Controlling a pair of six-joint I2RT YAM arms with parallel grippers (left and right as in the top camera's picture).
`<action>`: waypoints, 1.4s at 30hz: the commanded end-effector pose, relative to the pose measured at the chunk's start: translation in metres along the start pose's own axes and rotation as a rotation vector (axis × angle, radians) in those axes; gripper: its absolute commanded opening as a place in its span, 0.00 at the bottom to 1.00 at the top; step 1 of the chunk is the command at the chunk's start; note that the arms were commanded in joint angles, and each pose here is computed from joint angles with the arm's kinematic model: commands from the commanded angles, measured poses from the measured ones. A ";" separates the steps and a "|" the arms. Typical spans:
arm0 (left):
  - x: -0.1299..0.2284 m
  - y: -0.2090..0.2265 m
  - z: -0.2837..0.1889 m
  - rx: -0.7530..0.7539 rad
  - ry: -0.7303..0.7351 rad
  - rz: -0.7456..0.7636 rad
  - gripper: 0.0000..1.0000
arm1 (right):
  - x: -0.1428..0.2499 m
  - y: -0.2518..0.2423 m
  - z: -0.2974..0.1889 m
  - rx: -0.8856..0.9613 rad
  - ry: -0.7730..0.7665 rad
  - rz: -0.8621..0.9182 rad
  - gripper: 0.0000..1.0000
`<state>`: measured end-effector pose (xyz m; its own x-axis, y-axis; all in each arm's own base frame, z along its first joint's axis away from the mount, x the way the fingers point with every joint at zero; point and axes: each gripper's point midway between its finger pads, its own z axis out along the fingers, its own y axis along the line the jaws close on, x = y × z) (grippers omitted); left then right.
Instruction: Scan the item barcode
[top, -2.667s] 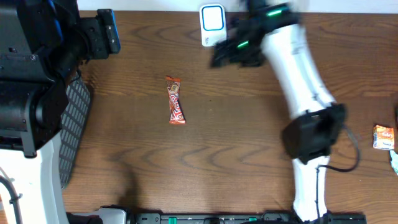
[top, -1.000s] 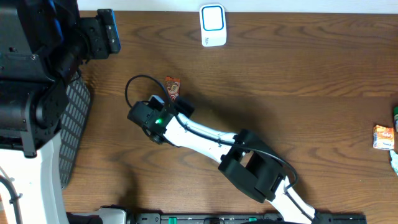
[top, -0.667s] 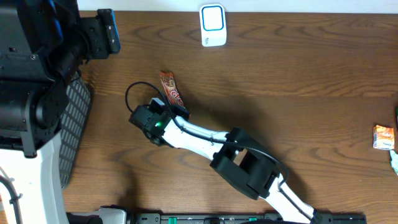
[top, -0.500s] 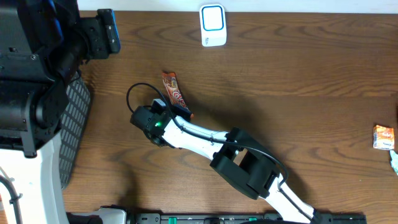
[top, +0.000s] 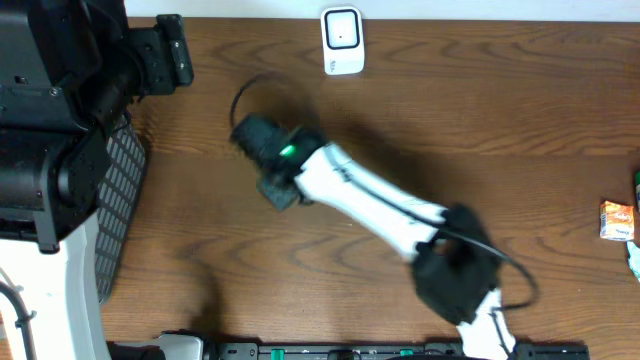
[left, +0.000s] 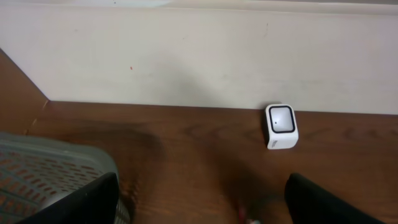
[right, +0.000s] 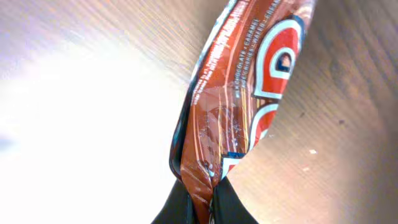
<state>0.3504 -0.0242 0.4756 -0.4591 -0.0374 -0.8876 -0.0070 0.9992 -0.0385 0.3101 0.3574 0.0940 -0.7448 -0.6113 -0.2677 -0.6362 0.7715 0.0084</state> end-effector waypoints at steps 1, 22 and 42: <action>0.000 0.004 -0.002 -0.017 -0.003 0.011 0.85 | -0.009 0.020 -0.048 -0.326 -0.023 0.128 0.01; 0.000 0.004 -0.002 -0.017 -0.003 0.011 0.85 | 0.016 -0.059 -0.077 -0.799 0.047 0.342 0.01; 0.000 0.004 -0.002 -0.017 -0.003 0.011 0.85 | 0.077 -0.042 -0.038 -1.189 -0.005 0.365 0.01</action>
<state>0.3503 -0.0242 0.4755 -0.4594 -0.0374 -0.8874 -0.0070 0.9992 -0.0384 0.2682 0.2802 0.1118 -0.9022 -0.4261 -0.0673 -0.2108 0.2994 0.9305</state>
